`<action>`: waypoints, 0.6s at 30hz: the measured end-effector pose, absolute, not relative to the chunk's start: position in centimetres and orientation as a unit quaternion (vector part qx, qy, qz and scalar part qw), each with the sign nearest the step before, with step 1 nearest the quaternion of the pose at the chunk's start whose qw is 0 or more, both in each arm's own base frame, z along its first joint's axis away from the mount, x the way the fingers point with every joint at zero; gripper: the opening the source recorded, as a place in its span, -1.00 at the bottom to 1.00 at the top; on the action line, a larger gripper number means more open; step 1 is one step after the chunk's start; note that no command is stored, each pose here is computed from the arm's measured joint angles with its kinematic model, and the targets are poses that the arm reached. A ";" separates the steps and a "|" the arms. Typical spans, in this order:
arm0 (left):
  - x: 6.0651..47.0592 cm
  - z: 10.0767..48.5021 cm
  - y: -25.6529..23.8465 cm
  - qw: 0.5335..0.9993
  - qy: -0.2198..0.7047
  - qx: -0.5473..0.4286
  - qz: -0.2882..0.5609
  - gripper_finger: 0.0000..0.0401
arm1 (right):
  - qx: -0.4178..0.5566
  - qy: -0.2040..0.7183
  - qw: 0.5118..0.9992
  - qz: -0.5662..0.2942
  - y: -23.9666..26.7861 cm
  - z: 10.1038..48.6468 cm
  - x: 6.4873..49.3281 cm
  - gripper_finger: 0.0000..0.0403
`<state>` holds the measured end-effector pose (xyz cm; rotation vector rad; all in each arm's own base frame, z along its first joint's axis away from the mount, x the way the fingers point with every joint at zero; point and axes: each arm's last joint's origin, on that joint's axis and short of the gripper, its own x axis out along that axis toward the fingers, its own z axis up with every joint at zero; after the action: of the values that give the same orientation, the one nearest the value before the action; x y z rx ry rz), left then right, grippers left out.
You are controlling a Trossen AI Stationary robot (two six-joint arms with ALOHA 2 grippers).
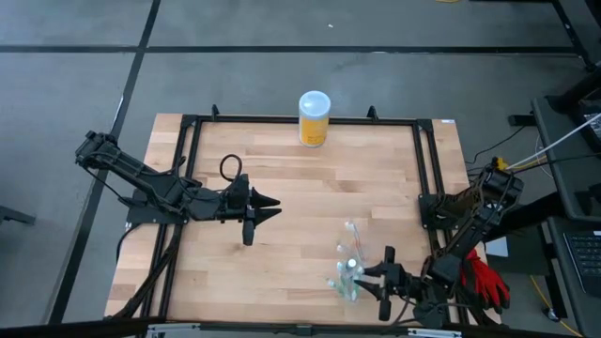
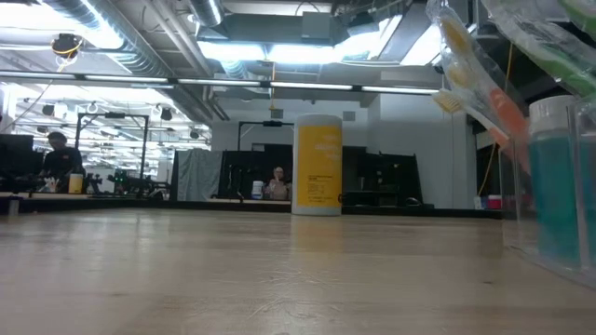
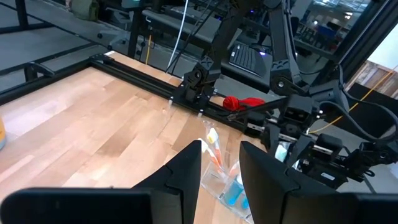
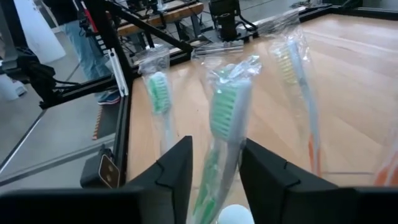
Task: Pick & Place toothbrushing station
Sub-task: Put the green toothbrush into the transparent organizer
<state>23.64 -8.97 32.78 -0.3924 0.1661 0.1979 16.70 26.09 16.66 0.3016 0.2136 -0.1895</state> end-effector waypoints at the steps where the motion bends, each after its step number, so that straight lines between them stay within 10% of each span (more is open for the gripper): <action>1: 23.6 32.8 -9.0 0.972 0.082 -0.194 0.098 -0.47 | 0.153 0.105 0.978 -0.095 26.1 16.7 16.8 -0.35; 18: 23.6 32.7 -8.9 0.972 0.089 -0.191 0.100 -0.47 | 0.208 0.100 0.969 -0.086 25.6 18.3 17.2 0.05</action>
<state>23.61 -8.94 32.65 -0.3856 0.1790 0.2016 17.15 25.56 18.31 0.4211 0.2018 -0.1747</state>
